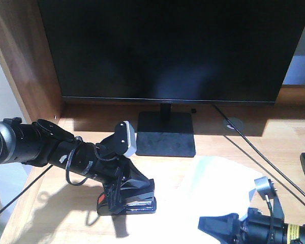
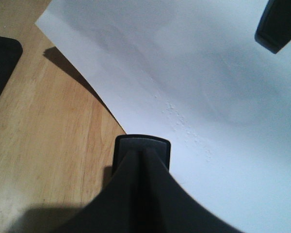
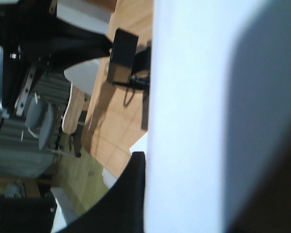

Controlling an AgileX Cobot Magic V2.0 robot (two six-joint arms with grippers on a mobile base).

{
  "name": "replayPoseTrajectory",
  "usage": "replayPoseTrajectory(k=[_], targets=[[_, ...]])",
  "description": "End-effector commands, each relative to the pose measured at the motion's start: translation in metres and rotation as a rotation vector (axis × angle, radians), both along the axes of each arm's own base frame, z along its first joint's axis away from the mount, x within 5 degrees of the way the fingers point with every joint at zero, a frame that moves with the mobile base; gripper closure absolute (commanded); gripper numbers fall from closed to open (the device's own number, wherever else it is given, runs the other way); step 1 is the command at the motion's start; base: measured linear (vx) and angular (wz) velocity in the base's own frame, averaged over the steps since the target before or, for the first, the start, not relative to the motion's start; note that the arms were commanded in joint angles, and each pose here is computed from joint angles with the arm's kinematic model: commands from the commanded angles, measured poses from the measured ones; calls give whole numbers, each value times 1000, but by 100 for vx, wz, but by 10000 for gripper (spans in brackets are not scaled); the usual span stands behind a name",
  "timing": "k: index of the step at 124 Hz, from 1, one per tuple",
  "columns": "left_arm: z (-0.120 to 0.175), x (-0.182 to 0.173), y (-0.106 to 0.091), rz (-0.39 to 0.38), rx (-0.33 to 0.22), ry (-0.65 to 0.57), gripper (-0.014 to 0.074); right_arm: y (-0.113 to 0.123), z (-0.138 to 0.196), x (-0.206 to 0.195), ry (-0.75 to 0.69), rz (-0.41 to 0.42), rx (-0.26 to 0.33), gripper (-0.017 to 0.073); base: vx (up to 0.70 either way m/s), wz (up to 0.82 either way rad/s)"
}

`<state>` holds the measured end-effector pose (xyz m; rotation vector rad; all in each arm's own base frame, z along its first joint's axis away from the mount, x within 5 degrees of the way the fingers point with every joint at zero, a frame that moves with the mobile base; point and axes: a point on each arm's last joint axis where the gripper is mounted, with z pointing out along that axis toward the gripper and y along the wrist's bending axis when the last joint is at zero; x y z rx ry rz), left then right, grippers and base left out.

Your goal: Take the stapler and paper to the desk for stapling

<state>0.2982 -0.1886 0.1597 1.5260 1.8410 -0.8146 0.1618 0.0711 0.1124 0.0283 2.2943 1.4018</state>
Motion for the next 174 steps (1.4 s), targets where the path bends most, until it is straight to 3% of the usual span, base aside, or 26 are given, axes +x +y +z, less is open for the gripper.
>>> replayPoseTrajectory(k=[1,46,75,92,122,149,174], targets=[[26,1,-4,13,-72,-43,600,6,21,-1,-151,87,155,562,0,0],[26,1,-4,13,-72,-43,600,9,30,-13,-262,237,121,562,0,0],[26,1,-4,13,-72,-43,600,8,40,-11,-225,168,149,562,0,0],[26,1,-4,13,-72,-43,600,6,33,-6,-150,108,114,562,0,0],[26,1,-4,13,-72,-44,600,4,29,19,-106,99,118,562,0,0],[26,1,-4,13,-72,-44,600,4,26,44,-71,113,136,562,0,0],[26,1,-4,13,-72,-44,600,5,22,60,15,224,143,562,0,0]])
